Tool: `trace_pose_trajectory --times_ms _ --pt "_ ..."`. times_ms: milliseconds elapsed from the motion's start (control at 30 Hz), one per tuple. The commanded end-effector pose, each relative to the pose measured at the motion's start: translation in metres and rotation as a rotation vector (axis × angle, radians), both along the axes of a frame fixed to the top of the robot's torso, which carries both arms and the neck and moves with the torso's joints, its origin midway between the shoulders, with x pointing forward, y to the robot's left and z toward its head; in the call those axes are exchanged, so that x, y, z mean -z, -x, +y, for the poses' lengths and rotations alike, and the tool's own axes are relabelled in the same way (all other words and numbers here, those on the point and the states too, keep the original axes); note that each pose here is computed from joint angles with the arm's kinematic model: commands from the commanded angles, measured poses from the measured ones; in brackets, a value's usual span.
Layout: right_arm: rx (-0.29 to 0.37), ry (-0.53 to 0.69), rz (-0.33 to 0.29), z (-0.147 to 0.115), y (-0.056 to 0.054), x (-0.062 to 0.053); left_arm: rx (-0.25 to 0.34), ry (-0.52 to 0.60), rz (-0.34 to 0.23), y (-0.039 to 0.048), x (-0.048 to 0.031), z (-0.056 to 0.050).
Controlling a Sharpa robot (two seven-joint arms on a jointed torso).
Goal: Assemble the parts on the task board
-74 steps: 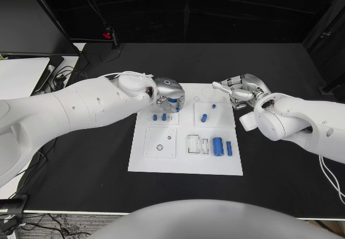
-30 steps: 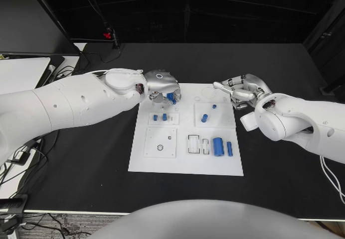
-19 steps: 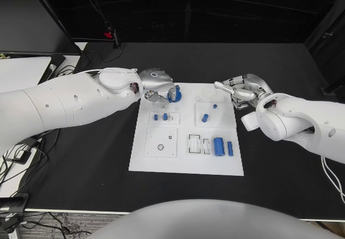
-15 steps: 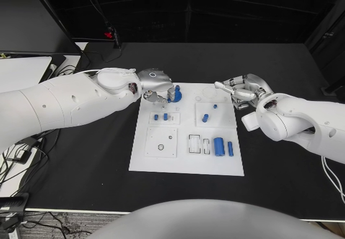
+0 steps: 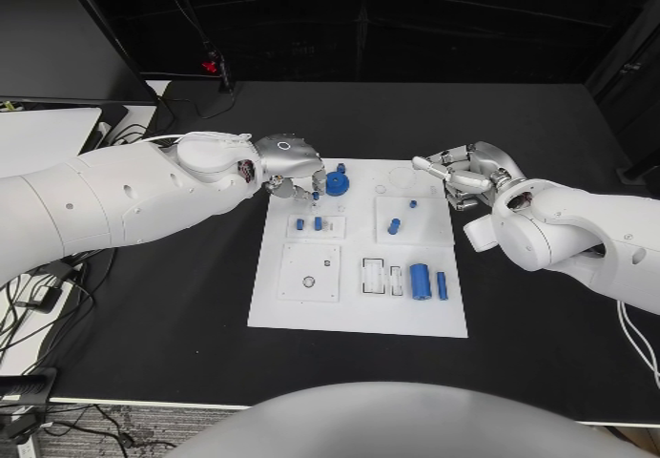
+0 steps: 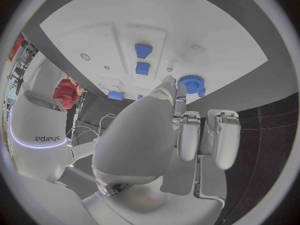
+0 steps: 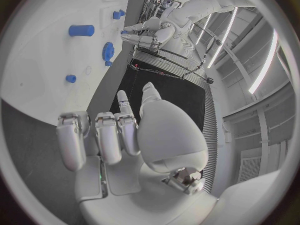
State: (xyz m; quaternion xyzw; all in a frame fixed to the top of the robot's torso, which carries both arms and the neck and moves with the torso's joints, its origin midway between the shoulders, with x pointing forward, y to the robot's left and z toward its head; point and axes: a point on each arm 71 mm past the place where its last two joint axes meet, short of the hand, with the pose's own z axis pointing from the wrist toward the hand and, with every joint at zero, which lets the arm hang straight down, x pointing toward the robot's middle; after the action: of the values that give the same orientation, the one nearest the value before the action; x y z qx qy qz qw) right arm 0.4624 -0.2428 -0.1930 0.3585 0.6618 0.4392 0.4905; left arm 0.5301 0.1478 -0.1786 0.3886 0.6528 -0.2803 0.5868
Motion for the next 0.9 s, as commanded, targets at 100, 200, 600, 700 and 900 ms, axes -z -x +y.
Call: trace_pose_trajectory --times_ms 100,200,600,700,900 --pt "-0.004 -0.004 -0.006 0.0005 -0.0001 -0.0012 -0.011 -0.029 0.021 -0.0011 0.0017 0.0008" --pt "-0.004 -0.004 -0.006 0.0004 -0.0001 -0.0012 -0.015 -0.033 0.025 -0.0019 0.0024 0.0013" --pt "-0.005 -0.005 -0.006 0.0007 -0.0003 -0.0011 -0.022 -0.055 0.05 -0.004 0.0056 0.0025" --pt "-0.006 -0.005 -0.007 0.0007 -0.0002 -0.0011 -0.02 -0.057 0.053 -0.0041 0.0063 0.0018" --pt "-0.005 -0.005 -0.008 0.0008 -0.0003 -0.0012 -0.018 -0.059 0.054 -0.0052 0.0074 0.0001"
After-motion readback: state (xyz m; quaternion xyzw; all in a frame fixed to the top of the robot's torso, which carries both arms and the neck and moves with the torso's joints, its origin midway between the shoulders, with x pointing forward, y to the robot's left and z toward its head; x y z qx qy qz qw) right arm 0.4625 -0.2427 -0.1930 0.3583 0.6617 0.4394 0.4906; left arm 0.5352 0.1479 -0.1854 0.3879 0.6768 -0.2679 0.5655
